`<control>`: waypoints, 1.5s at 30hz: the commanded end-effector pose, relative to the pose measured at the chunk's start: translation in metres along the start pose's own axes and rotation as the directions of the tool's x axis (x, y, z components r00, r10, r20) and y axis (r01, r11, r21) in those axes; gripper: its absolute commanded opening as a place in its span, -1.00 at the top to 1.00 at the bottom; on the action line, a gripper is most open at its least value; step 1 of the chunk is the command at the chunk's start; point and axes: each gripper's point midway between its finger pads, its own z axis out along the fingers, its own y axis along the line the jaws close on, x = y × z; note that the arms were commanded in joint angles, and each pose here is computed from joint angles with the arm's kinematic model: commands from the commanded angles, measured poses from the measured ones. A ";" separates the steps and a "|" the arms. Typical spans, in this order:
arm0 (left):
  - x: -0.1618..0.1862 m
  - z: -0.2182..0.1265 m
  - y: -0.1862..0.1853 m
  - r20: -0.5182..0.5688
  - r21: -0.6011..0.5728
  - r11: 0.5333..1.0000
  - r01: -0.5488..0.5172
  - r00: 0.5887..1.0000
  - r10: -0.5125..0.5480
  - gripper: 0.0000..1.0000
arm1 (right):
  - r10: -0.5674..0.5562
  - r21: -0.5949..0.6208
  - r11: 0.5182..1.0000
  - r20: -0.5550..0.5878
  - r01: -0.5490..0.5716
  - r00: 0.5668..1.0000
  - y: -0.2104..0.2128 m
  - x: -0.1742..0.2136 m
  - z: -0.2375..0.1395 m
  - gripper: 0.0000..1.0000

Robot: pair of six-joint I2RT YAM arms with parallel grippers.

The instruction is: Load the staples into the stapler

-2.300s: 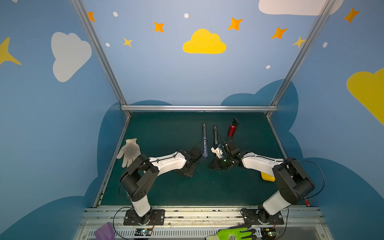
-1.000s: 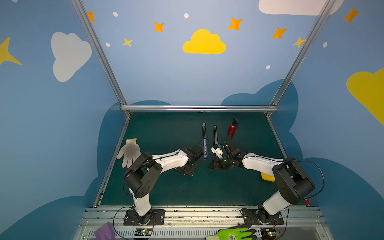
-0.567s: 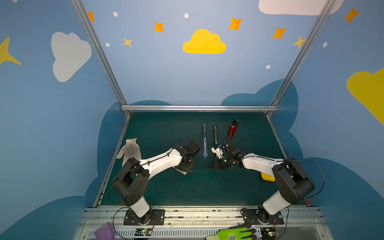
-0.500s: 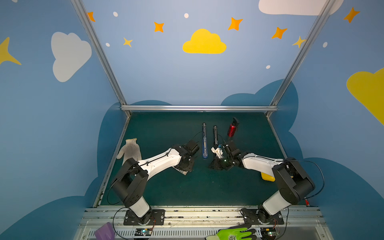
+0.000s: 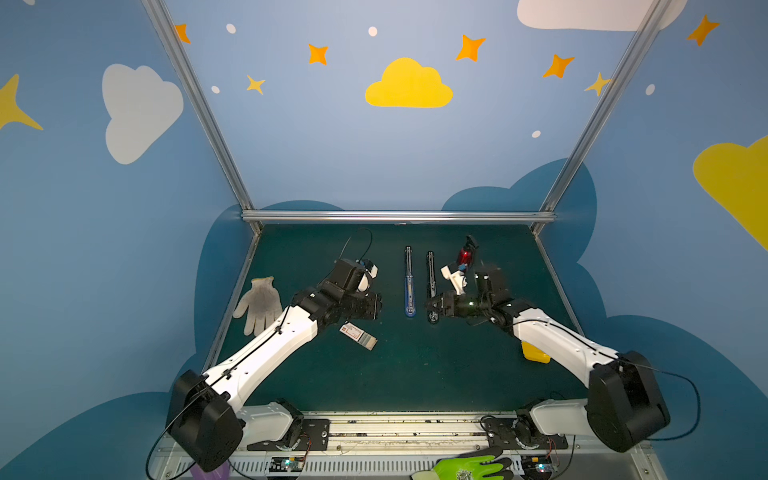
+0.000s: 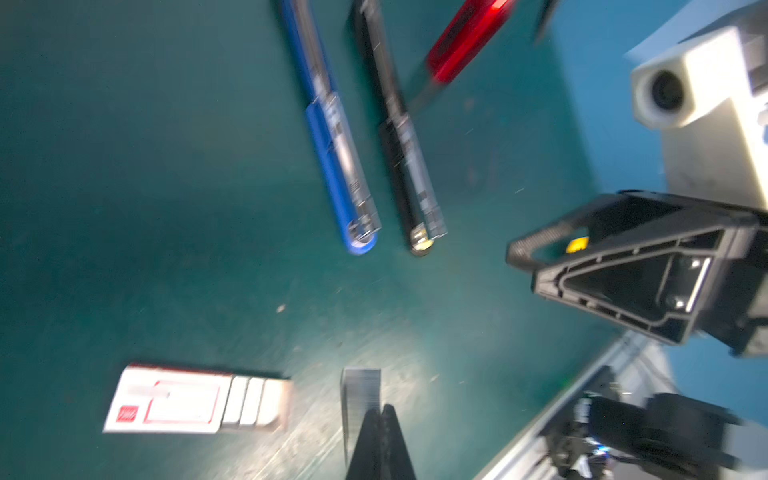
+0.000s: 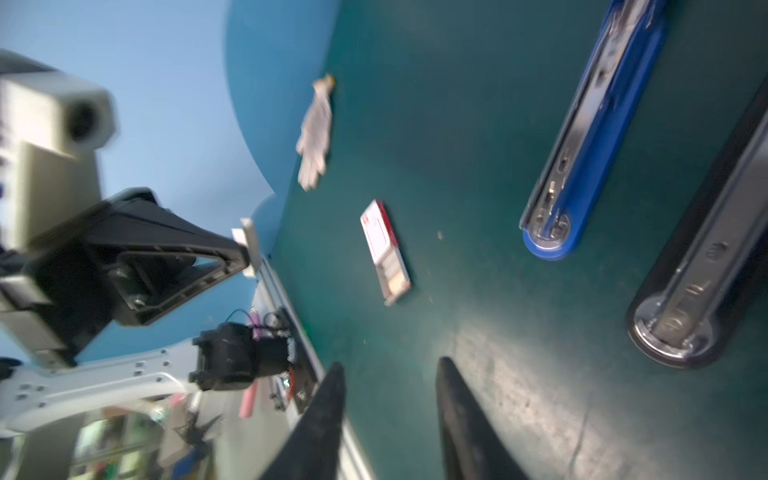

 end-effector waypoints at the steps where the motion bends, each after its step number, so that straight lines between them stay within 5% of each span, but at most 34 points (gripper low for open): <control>1: -0.028 -0.015 -0.032 0.104 0.178 0.983 -0.042 0.994 0.024 0.92 | 0.005 -0.044 0.999 0.149 0.002 0.989 0.018 -0.045 -0.027 -0.71; 4: -0.045 -0.024 -0.048 0.148 0.258 0.963 -0.084 0.988 0.046 0.92 | 0.007 -0.109 0.994 0.195 0.014 0.981 0.030 -0.068 -0.039 -0.68; 8: -0.064 -0.034 -0.072 0.201 0.386 0.909 -0.156 0.976 0.083 0.92 | -0.039 -0.225 0.971 0.195 0.083 0.980 0.057 -0.088 -0.049 -0.23; 13: -0.078 -0.047 -0.102 0.234 0.512 0.833 -0.210 0.967 0.100 0.92 | -0.115 -0.351 0.922 0.163 0.166 0.980 0.090 -0.092 -0.058 -0.03; 24: -0.065 -0.076 -0.142 0.250 0.663 0.707 -0.246 0.963 0.101 0.92 | -0.192 -0.505 0.829 0.148 0.241 0.970 0.141 -0.069 -0.075 0.01; 36: -0.049 -0.101 -0.163 0.295 0.700 0.651 -0.293 0.949 0.110 0.92 | -0.252 -0.591 0.750 0.157 0.295 0.955 0.187 -0.045 -0.089 -0.15; 45: -0.049 -0.100 -0.166 0.290 0.708 0.642 -0.293 0.950 0.114 0.92 | -0.283 -0.619 0.724 0.136 0.304 0.950 0.199 -0.040 -0.081 -0.03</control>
